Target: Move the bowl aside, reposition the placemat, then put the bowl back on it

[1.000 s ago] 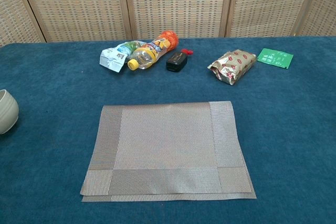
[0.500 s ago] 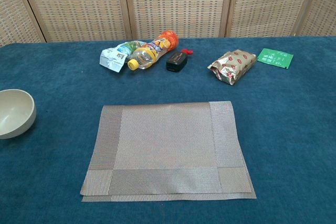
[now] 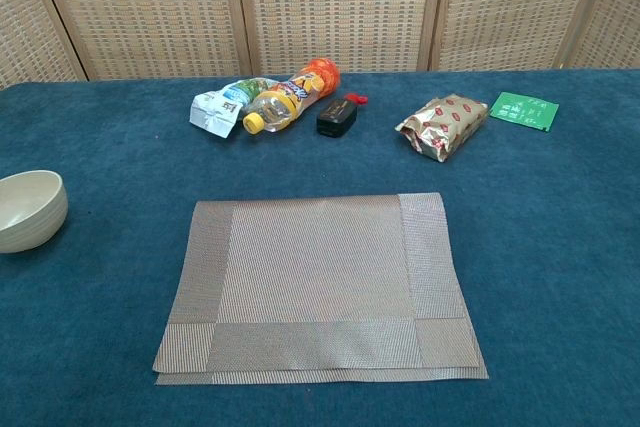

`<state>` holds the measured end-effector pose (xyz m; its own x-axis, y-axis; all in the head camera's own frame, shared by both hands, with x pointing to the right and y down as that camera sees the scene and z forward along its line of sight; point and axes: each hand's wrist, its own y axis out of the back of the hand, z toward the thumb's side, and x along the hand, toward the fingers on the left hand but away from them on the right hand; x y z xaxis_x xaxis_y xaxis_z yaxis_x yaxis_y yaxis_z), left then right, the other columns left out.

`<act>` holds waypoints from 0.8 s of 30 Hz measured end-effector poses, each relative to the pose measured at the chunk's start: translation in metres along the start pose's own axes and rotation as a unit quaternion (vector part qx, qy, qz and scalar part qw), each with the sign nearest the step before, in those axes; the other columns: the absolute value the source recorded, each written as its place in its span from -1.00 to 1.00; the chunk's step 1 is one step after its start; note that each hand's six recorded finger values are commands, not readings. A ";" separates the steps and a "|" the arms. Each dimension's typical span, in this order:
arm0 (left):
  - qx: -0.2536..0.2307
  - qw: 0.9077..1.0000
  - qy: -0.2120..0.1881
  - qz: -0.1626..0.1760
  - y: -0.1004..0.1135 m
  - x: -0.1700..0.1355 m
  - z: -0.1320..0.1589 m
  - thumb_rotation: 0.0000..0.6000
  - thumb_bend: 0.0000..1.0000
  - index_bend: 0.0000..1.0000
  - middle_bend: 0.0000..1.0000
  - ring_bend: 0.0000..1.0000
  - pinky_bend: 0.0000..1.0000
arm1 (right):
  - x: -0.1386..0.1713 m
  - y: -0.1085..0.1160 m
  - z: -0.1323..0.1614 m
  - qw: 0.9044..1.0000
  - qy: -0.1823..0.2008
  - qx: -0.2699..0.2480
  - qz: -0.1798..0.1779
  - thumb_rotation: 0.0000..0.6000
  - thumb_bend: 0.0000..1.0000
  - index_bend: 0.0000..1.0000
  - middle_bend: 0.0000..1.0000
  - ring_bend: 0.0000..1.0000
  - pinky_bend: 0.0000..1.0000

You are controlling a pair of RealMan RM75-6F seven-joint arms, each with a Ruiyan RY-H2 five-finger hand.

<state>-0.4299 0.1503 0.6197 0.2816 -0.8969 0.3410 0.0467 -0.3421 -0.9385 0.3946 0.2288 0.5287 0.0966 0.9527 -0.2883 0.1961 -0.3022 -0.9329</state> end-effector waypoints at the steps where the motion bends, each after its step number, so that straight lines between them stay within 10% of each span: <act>1: 0.001 1.000 -0.009 0.001 0.000 0.000 0.008 1.00 -0.70 -0.59 -1.00 -1.00 -1.00 | 0.000 0.000 0.000 1.000 -0.001 -0.001 0.000 1.00 -0.96 -1.00 -1.00 -1.00 -1.00; 24: -0.013 0.983 -0.170 -0.064 -0.070 -0.031 0.185 1.00 -0.62 -0.16 -1.00 -1.00 -1.00 | 0.000 0.005 -0.004 1.000 -0.004 -0.010 -0.003 1.00 -0.96 -1.00 -1.00 -1.00 -1.00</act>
<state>-0.2641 0.2536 0.6648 0.5786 -0.7026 0.4142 0.0795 -0.4569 -0.8860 0.3995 0.2268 0.5250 0.0868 0.9545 -0.2852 0.2169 -0.2975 -0.9298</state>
